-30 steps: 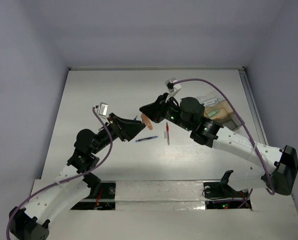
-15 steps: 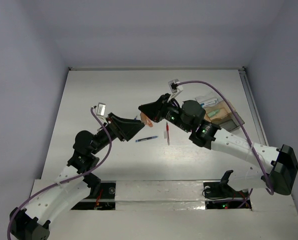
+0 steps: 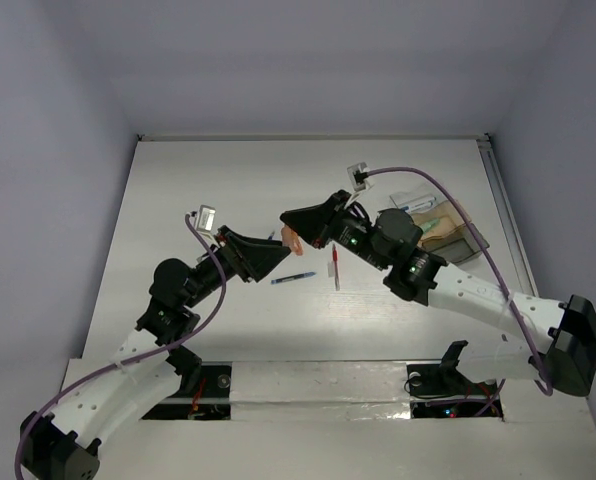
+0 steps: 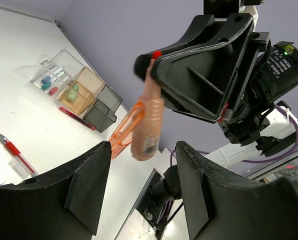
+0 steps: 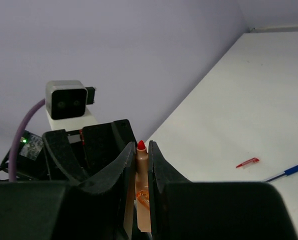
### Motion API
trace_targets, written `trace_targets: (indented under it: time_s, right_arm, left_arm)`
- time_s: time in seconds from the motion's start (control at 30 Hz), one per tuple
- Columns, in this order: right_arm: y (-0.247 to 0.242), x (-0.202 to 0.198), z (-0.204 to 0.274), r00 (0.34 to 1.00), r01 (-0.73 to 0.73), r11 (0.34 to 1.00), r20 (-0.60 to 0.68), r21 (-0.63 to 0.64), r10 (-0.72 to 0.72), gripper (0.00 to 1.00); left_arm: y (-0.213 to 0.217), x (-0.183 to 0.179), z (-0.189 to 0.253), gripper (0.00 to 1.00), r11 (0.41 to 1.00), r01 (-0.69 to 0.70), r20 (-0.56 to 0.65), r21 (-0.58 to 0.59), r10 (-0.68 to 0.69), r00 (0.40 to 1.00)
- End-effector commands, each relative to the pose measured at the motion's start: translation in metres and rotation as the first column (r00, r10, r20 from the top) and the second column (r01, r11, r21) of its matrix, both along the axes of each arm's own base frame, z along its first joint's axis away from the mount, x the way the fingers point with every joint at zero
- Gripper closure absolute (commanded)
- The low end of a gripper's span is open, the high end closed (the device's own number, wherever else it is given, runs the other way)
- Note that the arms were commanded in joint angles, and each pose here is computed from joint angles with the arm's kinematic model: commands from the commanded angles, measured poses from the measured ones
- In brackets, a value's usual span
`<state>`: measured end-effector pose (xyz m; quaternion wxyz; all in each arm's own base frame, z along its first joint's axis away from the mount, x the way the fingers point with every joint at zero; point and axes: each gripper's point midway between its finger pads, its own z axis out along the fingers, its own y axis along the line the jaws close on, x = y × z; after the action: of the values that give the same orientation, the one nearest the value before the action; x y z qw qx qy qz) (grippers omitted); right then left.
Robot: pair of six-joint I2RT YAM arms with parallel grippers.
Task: Sort the stationery into containers
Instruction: Close the pen cap on the pen.
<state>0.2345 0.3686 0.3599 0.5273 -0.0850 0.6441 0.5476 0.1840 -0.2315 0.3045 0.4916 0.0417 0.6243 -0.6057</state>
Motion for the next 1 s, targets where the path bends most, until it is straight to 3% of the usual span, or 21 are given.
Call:
trace_targets:
  time_s: [0.0, 0.97]
  right_arm:
    - [-0.012, -0.009, 0.041, 0.998, 0.005, 0.989, 0.063, 0.147, -0.014, 1.0]
    - [0.001, -0.01, 0.037, 0.996, -0.059, 0.958, 0.08, 0.281, 0.038, 1.0]
  left_arm:
    - [0.002, -0.005, 0.031, 0.49, 0.999, 0.008, 0.093, -0.05, -0.004, 0.996]
    - [-0.003, -0.031, 0.045, 0.62, 0.971, 0.161, 0.094, -0.176, -0.147, 0.985]
